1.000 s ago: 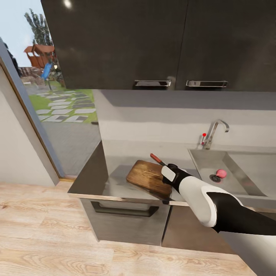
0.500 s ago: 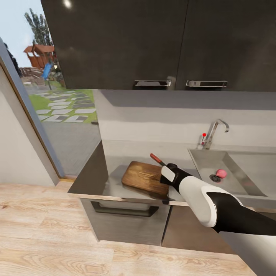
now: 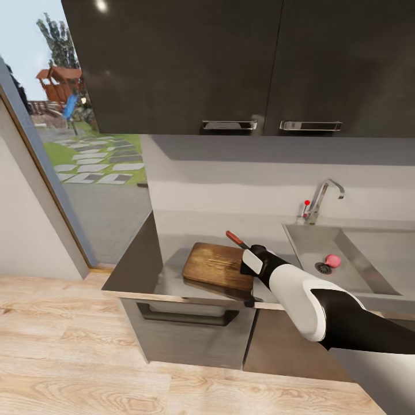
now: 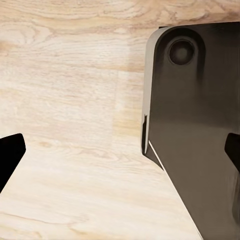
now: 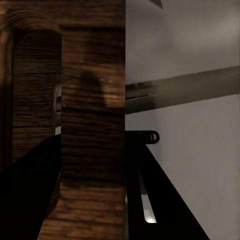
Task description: In the kitchen, take the Vidalia onion out of the sink, dice it on the chopping board with the paring knife, put the diced onion into the bowl on the countertop, then place both the paring knife and the chopping board into the sink.
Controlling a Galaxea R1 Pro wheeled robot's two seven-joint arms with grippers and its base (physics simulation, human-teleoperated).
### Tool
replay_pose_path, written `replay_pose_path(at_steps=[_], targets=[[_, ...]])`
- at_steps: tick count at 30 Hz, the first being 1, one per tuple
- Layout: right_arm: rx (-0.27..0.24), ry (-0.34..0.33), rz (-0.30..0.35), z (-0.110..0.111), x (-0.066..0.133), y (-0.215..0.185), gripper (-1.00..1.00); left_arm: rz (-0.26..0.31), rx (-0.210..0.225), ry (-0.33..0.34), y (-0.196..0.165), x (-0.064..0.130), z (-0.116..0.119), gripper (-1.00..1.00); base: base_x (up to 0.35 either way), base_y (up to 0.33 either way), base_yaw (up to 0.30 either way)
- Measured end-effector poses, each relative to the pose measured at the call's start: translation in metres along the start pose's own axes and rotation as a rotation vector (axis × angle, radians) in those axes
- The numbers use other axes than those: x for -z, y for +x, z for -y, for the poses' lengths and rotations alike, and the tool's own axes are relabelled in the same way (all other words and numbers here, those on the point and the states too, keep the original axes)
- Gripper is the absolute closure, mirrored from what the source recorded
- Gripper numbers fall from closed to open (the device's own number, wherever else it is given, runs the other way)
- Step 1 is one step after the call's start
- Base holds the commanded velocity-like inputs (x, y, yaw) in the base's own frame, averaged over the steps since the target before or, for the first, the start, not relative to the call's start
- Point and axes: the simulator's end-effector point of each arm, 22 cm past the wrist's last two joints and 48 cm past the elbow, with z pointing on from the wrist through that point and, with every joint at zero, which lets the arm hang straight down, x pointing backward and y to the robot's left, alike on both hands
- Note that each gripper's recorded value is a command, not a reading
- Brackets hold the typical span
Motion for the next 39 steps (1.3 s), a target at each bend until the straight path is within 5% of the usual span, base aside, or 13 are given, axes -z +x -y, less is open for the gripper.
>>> replay_pose_path(at_steps=[8,16,39], targets=[[0.019,-0.045,-0.032,-0.010,0.000,0.007,1.00,-0.001,0.000,0.000,0.001,0.000,0.000,-1.00,0.000,0.000,0.000],[0.141,-0.050,-0.004,-0.011,0.001,0.001,1.00,-0.001,0.000,0.000,0.000,0.000,0.000,-1.00,0.000,0.000,0.000],[0.154,-0.122,0.000,-0.027,0.002,0.001,1.00,-0.001,0.000,0.000,0.000,0.000,0.000,-1.00,0.014,0.009,0.000]])
